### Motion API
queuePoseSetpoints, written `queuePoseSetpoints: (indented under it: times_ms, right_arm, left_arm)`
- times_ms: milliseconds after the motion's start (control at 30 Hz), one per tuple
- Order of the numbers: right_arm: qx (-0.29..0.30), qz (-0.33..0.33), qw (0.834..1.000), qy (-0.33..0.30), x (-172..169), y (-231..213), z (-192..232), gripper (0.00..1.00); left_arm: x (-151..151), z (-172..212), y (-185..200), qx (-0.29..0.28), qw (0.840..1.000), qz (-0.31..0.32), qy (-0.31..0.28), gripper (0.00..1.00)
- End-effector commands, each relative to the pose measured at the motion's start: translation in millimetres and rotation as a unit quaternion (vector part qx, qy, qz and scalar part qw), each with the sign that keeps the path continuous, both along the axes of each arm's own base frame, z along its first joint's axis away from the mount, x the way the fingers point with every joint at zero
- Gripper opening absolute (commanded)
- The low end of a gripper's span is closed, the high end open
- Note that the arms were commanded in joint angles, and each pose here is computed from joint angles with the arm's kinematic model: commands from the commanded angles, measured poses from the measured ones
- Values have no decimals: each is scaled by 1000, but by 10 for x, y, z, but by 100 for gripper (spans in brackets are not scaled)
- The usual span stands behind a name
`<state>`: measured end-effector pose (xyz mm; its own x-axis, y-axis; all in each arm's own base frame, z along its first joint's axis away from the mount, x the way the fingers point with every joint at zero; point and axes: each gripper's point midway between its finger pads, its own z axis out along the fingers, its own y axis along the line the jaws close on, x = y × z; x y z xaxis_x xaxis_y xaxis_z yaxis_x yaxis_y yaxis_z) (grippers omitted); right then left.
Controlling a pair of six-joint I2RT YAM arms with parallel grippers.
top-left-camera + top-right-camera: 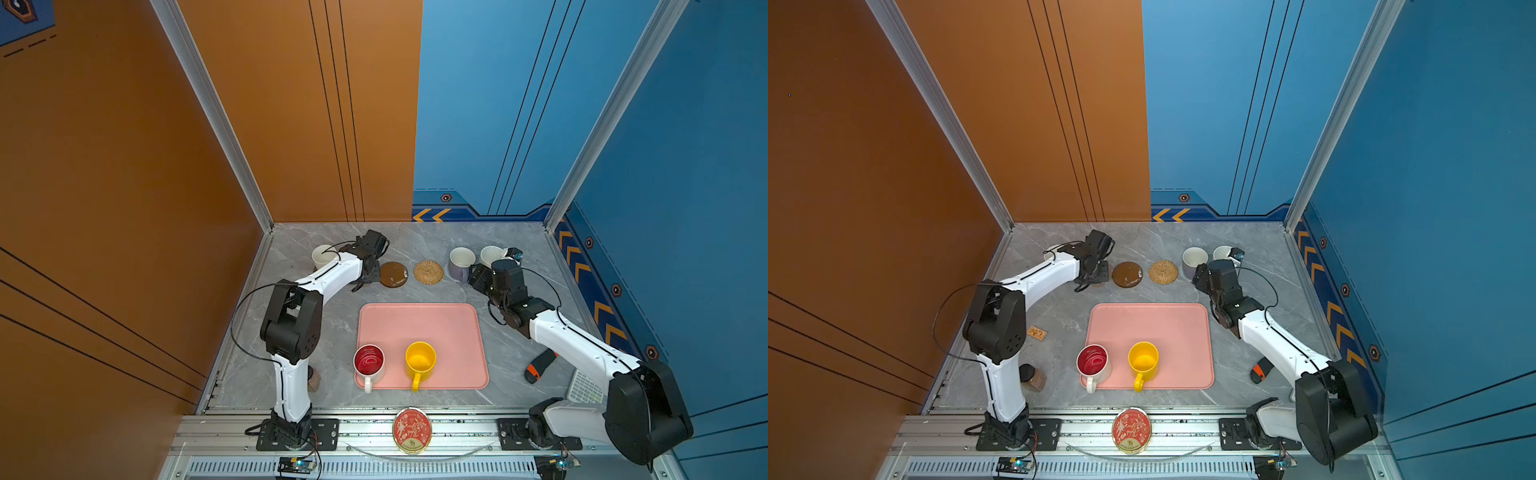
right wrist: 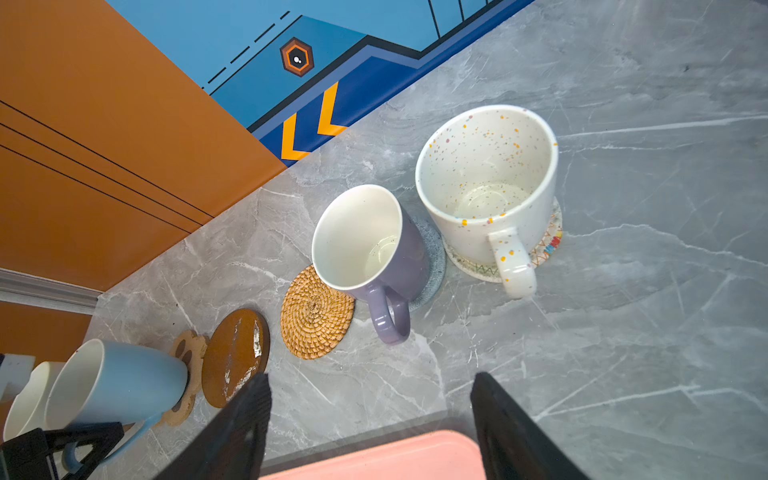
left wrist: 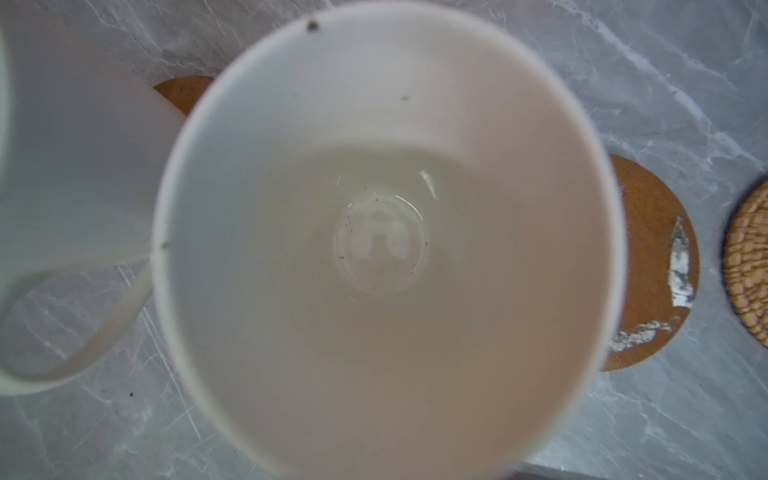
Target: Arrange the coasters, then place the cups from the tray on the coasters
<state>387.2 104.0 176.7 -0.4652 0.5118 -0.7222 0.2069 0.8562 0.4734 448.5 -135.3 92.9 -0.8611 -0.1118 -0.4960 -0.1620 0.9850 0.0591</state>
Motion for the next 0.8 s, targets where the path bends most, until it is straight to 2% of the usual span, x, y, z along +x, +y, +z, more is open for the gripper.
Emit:
queuePoseSetpoints:
  times_ms: [0, 767]
  right_arm:
    - [2, 3, 1000, 3, 35, 15, 28, 74]
    - [2, 6, 1000, 7, 51, 35, 6, 74]
  left_arm:
    - [229, 234, -5, -15, 999, 7, -44, 0]
    - [221, 60, 54, -19, 999, 13, -23, 0]
